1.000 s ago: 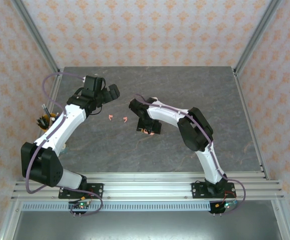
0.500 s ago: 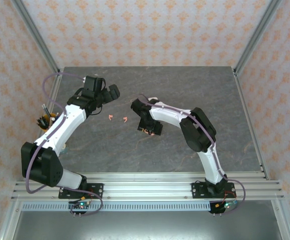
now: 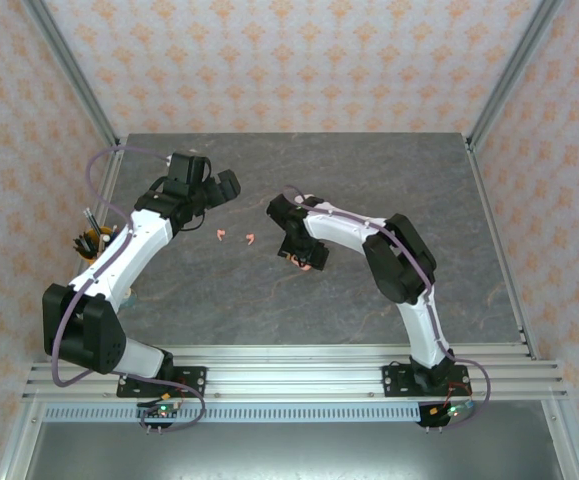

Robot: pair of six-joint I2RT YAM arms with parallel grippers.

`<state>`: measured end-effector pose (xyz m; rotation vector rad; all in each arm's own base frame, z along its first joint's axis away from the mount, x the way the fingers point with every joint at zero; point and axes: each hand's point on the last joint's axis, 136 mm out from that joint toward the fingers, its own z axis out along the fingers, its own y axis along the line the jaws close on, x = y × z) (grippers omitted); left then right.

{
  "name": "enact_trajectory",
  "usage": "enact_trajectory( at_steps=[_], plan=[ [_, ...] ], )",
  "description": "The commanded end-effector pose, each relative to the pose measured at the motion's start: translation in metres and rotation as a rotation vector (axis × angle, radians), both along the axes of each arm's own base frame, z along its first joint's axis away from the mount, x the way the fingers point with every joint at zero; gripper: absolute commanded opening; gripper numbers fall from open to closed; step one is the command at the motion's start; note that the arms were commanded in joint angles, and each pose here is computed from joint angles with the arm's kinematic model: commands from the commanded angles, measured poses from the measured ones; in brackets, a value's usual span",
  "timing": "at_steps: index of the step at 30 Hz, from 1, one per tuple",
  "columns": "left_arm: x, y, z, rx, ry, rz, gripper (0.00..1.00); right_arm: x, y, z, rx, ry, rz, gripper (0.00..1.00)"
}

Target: Insert the wireless bluetooth earbuds into the charging case

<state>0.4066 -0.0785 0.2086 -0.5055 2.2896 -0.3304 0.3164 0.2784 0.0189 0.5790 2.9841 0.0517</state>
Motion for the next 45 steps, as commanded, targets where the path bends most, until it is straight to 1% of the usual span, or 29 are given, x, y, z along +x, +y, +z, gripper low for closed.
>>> enact_trajectory(
  at_steps=[1, 7, 13, 16, 19, 22, 27, 31, 35, 37, 41, 45],
  plan=[
    [0.001, 0.0, -0.003, -0.013, -0.002, 0.011, 1.0, 0.002, -0.033, -0.011, -0.079, -0.002, -0.13, 0.74],
    [0.003, -0.001, -0.006, -0.017, -0.003, 0.012, 1.0, 0.005, -0.029, -0.004, -0.034, -0.01, -0.216, 0.75],
    [0.005, -0.001, -0.007, -0.014, -0.002, 0.01, 1.0, -0.004, -0.021, -0.017, -0.012, 0.067, -0.264, 0.75],
    [0.006, -0.001, -0.009, -0.013, -0.001, 0.012, 1.0, -0.007, -0.018, -0.019, 0.021, 0.07, -0.289, 0.75],
    [0.007, -0.002, -0.008, -0.017, -0.006, 0.01, 1.0, -0.004, -0.018, -0.016, 0.027, 0.058, -0.277, 0.75],
    [0.008, -0.003, -0.011, -0.019, 0.001, 0.008, 1.0, 0.003, -0.003, -0.013, 0.089, 0.051, -0.249, 0.75],
    [0.008, -0.003, -0.012, -0.017, 0.004, 0.008, 1.0, 0.012, 0.01, -0.006, 0.119, 0.048, -0.2, 0.75],
    [0.008, -0.002, -0.01, -0.013, 0.0, 0.01, 1.0, 0.02, 0.02, 0.008, 0.144, 0.019, -0.158, 0.74],
    [0.008, -0.002, -0.01, -0.016, 0.0, 0.01, 1.0, 0.027, 0.023, 0.022, 0.129, -0.019, -0.11, 0.74],
    [0.009, -0.002, -0.009, -0.015, -0.001, 0.011, 1.0, 0.028, 0.016, 0.029, 0.079, -0.038, -0.103, 0.74],
    [0.009, -0.002, -0.008, -0.014, -0.003, 0.014, 1.0, 0.023, -0.008, 0.033, -0.017, -0.055, -0.166, 0.78],
    [0.009, 0.0, -0.006, -0.009, -0.005, 0.018, 1.0, 0.016, -0.009, 0.034, 0.001, -0.04, -0.234, 0.8]
  ],
)
